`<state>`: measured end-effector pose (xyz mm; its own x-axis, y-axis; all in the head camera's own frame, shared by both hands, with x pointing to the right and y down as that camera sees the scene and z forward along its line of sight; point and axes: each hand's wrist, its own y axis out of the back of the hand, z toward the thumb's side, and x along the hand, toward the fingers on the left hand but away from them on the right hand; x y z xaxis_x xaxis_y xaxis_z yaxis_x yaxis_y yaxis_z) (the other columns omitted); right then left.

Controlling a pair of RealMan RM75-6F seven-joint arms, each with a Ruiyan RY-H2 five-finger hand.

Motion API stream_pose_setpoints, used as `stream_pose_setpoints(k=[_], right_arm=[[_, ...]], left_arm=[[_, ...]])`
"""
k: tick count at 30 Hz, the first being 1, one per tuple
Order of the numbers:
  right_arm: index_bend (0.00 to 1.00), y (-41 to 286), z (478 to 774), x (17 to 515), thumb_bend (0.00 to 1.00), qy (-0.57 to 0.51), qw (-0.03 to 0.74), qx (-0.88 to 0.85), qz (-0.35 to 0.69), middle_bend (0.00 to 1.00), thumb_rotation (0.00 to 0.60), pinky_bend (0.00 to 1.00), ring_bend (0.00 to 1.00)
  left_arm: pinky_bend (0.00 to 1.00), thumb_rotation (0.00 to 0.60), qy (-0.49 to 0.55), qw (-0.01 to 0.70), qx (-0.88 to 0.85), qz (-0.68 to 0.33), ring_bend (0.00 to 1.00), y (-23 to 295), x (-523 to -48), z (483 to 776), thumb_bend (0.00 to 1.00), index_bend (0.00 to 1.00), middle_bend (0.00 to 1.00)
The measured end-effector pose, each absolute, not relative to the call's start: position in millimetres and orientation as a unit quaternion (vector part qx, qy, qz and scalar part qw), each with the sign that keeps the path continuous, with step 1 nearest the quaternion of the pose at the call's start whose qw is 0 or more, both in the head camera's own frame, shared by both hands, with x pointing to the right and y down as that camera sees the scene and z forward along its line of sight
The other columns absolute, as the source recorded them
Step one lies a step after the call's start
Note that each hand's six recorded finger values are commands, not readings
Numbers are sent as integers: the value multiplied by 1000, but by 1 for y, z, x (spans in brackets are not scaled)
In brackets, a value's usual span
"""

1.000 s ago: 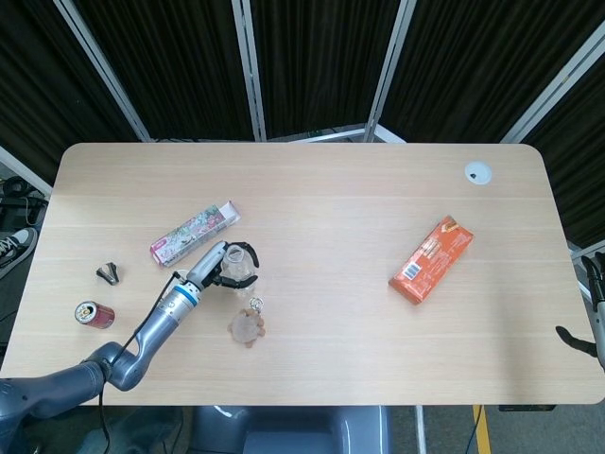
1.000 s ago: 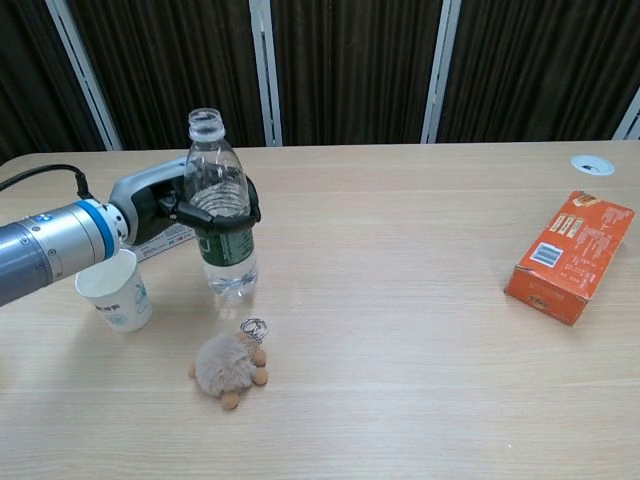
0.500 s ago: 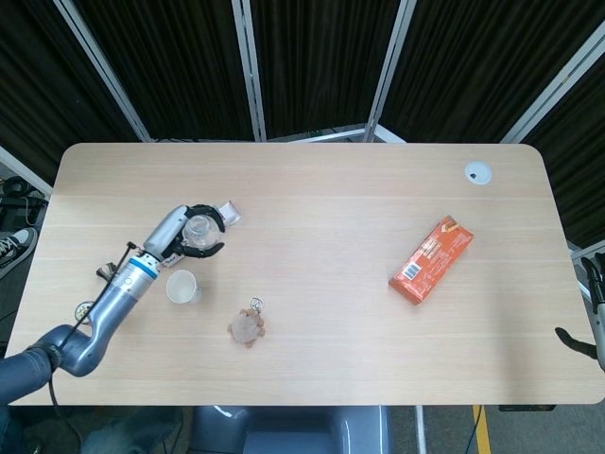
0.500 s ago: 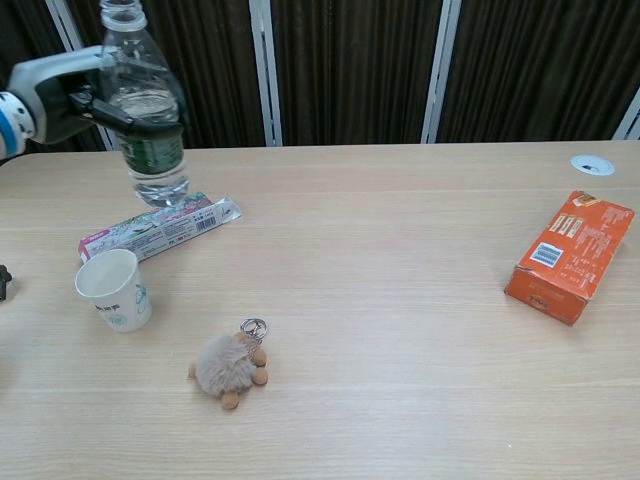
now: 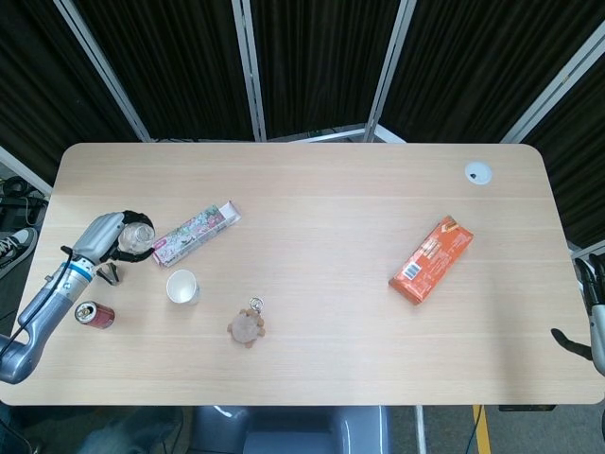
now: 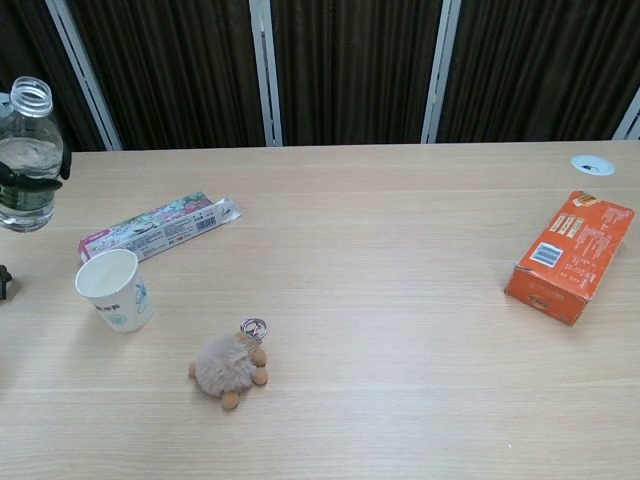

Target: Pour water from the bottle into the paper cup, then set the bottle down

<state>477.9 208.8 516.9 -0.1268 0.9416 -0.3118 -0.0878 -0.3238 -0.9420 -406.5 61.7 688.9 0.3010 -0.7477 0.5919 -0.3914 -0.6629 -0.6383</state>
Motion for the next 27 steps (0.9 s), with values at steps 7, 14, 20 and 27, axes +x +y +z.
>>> stream_pose_setpoints(k=[7, 14, 20, 27], right_arm=[[0, 208, 522, 478, 0, -407, 408, -517, 633, 0, 600, 0, 0], [0, 208, 522, 481, 0, -408, 406, -512, 637, 0, 600, 0, 0], [0, 208, 522, 483, 0, -409, 405, -511, 638, 0, 600, 0, 0], [0, 210, 522, 482, 0, -407, 406, -510, 640, 0, 600, 0, 0]], left_arm=[[344, 600, 327, 230, -766, -504, 311, 71, -423, 712, 500, 616, 498], [344, 600, 277, 279, -763, -513, 311, 74, -406, 725, 500, 617, 498], [344, 600, 239, 320, -761, -511, 311, 78, -389, 729, 499, 617, 498], [344, 600, 212, 351, -752, -516, 311, 81, -382, 734, 500, 618, 498]])
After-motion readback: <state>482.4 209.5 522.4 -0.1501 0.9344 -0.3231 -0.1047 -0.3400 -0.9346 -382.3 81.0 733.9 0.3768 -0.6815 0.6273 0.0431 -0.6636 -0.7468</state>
